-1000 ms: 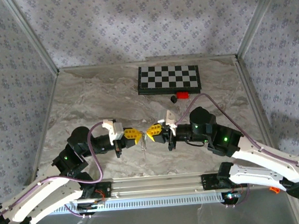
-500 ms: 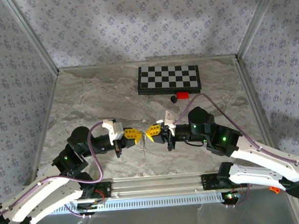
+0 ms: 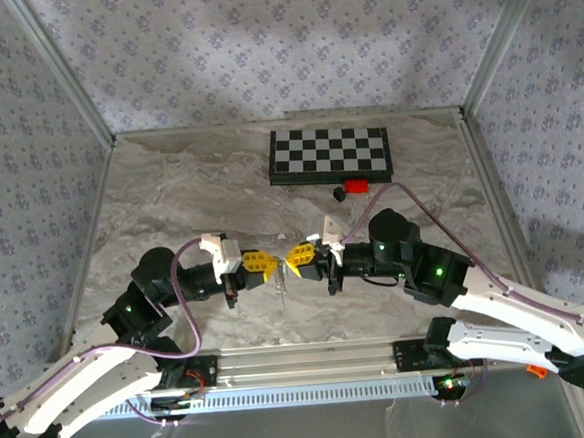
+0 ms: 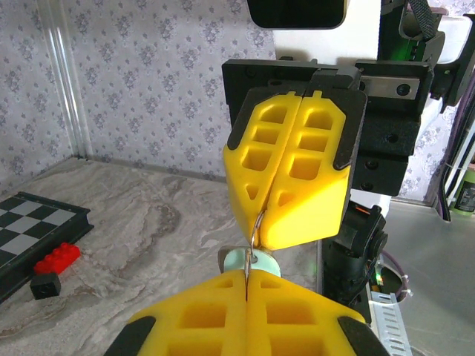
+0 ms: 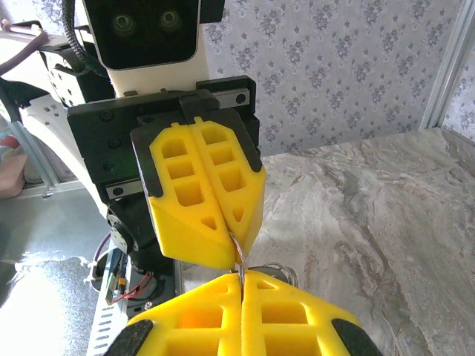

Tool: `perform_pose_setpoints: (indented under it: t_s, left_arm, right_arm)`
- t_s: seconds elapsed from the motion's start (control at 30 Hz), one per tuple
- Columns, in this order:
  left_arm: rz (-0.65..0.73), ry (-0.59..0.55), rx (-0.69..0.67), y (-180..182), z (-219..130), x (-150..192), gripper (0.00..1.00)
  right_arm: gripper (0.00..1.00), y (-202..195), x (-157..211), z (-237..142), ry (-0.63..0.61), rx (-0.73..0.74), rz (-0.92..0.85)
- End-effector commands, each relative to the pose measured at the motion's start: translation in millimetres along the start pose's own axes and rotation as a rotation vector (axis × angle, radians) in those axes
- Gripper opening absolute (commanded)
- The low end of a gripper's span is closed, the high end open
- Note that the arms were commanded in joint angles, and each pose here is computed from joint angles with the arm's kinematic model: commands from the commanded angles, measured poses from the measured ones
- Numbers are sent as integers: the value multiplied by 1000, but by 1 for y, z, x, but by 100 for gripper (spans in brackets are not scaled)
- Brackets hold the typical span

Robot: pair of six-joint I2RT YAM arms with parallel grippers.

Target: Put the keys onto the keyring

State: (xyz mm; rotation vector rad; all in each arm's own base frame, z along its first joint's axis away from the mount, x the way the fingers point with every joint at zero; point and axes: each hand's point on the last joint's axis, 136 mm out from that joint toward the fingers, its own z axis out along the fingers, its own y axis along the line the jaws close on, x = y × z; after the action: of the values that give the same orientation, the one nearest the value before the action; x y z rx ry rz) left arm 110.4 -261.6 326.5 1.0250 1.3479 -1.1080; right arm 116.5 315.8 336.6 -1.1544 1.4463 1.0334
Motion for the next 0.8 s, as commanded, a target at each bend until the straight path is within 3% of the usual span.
perform_pose_setpoints:
  t_s: [0.0, 0.77]
  left_arm:
    - [32, -77, 28, -9, -4, -24, 0]
    - [33, -79, 29, -9, -5, -25, 0]
  right_arm:
    - [0, 1, -5, -2, -21, 1, -1]
    - [0, -1, -5, -3, -25, 9, -2]
